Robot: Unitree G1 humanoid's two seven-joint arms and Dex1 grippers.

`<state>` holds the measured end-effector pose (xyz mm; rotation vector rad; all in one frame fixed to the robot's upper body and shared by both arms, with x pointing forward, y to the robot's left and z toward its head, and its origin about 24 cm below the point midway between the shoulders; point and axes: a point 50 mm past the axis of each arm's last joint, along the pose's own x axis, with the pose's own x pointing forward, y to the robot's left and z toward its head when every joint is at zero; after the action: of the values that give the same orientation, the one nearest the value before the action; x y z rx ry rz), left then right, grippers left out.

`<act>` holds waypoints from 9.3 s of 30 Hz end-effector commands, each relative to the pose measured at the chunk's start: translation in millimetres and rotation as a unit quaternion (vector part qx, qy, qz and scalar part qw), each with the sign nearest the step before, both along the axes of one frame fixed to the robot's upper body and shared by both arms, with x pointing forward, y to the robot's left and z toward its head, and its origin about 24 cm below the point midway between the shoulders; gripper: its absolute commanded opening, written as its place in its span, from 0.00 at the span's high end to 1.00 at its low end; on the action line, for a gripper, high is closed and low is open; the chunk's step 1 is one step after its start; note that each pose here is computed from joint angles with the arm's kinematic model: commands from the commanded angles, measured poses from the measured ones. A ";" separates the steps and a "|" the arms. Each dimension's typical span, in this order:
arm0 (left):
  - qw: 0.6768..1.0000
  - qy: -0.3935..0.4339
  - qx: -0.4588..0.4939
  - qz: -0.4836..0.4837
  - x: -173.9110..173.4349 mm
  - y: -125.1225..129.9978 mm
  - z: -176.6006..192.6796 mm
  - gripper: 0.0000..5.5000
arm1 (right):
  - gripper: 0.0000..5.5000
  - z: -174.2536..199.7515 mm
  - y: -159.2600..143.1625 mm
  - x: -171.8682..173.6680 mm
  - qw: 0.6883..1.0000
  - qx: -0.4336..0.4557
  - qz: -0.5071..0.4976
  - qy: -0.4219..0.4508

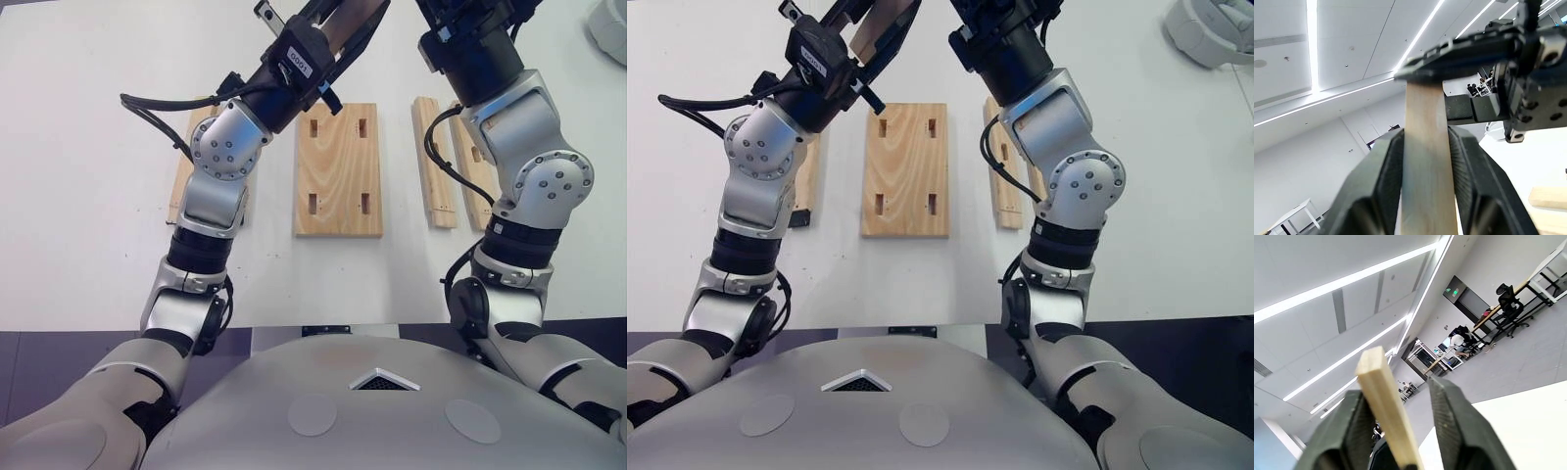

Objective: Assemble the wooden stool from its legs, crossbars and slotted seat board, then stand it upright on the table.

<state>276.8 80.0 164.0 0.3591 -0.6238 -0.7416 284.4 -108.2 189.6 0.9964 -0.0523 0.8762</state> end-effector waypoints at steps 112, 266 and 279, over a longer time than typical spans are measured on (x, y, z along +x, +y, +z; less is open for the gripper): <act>0.935 0.139 -0.228 0.235 -7.5 132.3 -7.3 0.39 | 0.33 -153.1 -94.0 -104.2 0.774 -0.564 -0.186 0.221; 0.809 0.413 -0.346 0.235 -56.4 64.6 9.9 0.81 | 0.19 -164.7 -0.6 -49.5 0.748 -0.573 0.203 -0.265; 0.833 0.366 -0.332 0.251 -51.9 61.9 9.2 0.81 | 0.19 -129.7 -12.2 -32.0 0.803 -0.526 0.084 -0.267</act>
<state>225.8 141.5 173.8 -0.4184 0.0091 -0.0858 251.5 -108.4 51.7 -0.3096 0.0645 1.1737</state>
